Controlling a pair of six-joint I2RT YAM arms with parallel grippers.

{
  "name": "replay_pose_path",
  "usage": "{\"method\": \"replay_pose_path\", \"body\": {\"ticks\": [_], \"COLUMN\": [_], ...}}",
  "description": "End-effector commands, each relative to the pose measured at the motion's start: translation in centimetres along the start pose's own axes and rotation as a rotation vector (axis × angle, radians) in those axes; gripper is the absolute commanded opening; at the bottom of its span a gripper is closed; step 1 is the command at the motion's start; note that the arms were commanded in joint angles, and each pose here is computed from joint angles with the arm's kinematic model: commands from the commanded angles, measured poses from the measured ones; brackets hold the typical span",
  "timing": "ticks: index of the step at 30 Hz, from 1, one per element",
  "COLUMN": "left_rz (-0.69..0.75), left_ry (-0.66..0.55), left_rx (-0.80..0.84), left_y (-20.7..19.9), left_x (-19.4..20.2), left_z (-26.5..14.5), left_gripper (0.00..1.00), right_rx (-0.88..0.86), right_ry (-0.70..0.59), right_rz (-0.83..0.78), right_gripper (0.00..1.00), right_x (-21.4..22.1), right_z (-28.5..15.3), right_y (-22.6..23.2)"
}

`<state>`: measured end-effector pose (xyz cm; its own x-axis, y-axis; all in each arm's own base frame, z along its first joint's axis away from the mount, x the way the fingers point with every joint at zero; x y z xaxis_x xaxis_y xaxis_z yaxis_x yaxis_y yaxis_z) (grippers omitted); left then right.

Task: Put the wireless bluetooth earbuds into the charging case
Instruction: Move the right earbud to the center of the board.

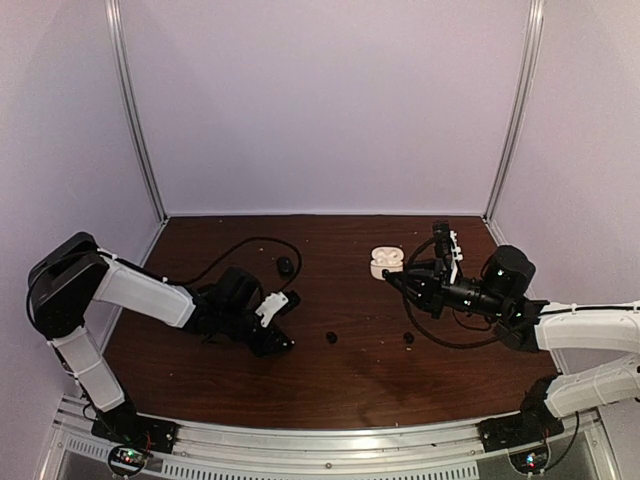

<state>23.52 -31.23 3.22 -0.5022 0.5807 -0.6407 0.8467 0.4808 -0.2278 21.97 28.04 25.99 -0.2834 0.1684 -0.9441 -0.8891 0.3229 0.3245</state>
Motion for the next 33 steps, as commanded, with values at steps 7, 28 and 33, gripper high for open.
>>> {"method": "replay_pose_path", "body": {"ticks": [7, 28, 33], "left_rz": [0.200, 0.258, 0.276], "left_ry": [-0.133, -0.197, -0.204], "left_rx": [0.078, -0.035, -0.047], "left_y": [-1.2, -0.9, -0.9], "left_x": [-2.3, 0.0, 0.1], "left_z": [2.3, 0.7, 0.9], "left_gripper": [0.19, 0.39, 0.39], "right_rx": [-0.020, -0.003, 0.005], "right_ry": [-0.020, -0.029, -0.029], "right_rz": [-0.024, -0.026, -0.026], "right_gripper": [0.00, 0.00, 0.00], "right_x": [-0.6, -0.3, -0.3], "right_z": [-0.3, -1.0, -1.1], "right_y": [0.5, 0.6, 0.5]}}
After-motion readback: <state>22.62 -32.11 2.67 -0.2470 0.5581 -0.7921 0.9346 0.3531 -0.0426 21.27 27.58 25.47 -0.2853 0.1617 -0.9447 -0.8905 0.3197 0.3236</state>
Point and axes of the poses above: each gripper's point midway between its finger pads, its own z axis out along the fingers, its own y axis along the line the jaws close on, x = y × z, the point moved 1 cm from there along -z, back along the fingers, and after that the axes turned 4 degrees about z, right-handed, at the moved point
